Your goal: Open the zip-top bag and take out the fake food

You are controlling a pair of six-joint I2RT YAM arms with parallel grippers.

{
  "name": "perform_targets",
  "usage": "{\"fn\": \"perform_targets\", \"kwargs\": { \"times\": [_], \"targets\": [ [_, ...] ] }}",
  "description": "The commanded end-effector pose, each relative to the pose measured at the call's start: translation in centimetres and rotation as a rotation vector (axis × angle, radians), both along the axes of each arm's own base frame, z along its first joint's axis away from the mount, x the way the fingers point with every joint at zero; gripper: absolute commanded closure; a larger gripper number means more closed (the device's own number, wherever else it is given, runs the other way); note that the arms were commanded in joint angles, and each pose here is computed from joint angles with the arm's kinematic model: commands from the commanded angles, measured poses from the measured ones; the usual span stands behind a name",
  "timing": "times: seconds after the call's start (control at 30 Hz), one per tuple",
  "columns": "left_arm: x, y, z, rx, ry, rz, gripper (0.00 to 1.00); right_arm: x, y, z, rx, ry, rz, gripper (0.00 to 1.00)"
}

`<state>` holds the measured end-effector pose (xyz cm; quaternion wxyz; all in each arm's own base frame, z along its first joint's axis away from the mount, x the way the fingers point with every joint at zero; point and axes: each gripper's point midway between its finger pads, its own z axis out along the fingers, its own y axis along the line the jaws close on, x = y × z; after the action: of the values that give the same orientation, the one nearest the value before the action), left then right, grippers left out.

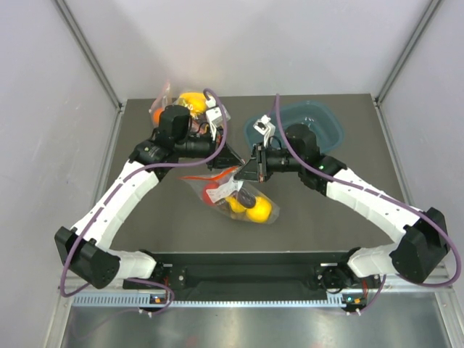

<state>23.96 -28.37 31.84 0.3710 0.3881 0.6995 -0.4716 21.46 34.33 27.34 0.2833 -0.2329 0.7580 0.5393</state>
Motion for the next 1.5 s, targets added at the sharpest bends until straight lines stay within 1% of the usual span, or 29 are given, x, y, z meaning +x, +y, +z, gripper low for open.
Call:
{"fn": "perform_targets", "kwargs": {
  "times": [0.0, 0.23, 0.27, 0.53, 0.87, 1.0, 1.03, 1.07, 1.1, 1.17, 1.2, 1.3, 1.47],
  "targets": [
    [-1.1, 0.1, -0.3, 0.0, 0.011, -0.041, 1.0, -0.5, 0.0, 4.6, 0.106, -0.135, -0.005, 1.0],
    [-1.7, 0.7, -1.4, 0.036, 0.034, -0.03, 1.0, -0.4, -1.1, 4.5, 0.107, -0.141, -0.031, 1.0],
    [-1.7, 0.8, -1.6, 0.042, 0.012, -0.037, 1.0, -0.4, -1.4, 4.7, 0.111, -0.146, -0.037, 1.0],
    [-1.9, 1.4, -2.1, 0.064, 0.015, -0.019, 1.0, 0.0, -2.3, 4.6, 0.101, -0.15, -0.06, 1.0],
    [-2.0, 1.7, -2.3, 0.067, 0.015, -0.004, 1.0, 0.8, -3.7, 3.9, 0.073, -0.148, -0.093, 1.0],
    [-1.8, 1.9, -1.7, 0.042, -0.002, 0.012, 1.0, 0.6, -3.8, 3.3, 0.065, -0.13, -0.072, 1.0],
    [-1.9, 1.8, -1.5, 0.03, 0.021, 0.019, 1.0, 0.6, -3.7, 3.2, 0.063, -0.126, -0.064, 0.98],
    [-1.9, 1.6, -1.4, 0.014, 0.023, 0.006, 1.0, 0.4, -3.7, 3.3, 0.067, -0.123, -0.051, 0.93],
    [-2.0, 1.5, -1.4, 0.005, 0.029, 0.001, 1.0, 0.3, -3.6, 3.3, 0.068, -0.123, -0.042, 0.78],
    [-2.2, 1.3, -1.2, -0.017, 0.046, -0.008, 1.0, 0.0, -3.5, 3.7, 0.07, -0.131, -0.021, 0.59],
    [-2.2, 1.1, -0.8, -0.033, 0.036, -0.012, 1.0, -0.1, -3.6, 3.8, 0.067, -0.133, -0.016, 0.46],
    [-2.1, 1.0, -0.2, -0.057, 0.037, -0.011, 1.0, 0.0, -3.7, 3.9, 0.033, -0.15, -0.011, 0.4],
    [-2.2, 1.0, 0.6, -0.079, 0.037, -0.012, 1.0, -0.1, -3.4, 4.0, 0.035, -0.155, 0.025, 0.39]
  ]
}}
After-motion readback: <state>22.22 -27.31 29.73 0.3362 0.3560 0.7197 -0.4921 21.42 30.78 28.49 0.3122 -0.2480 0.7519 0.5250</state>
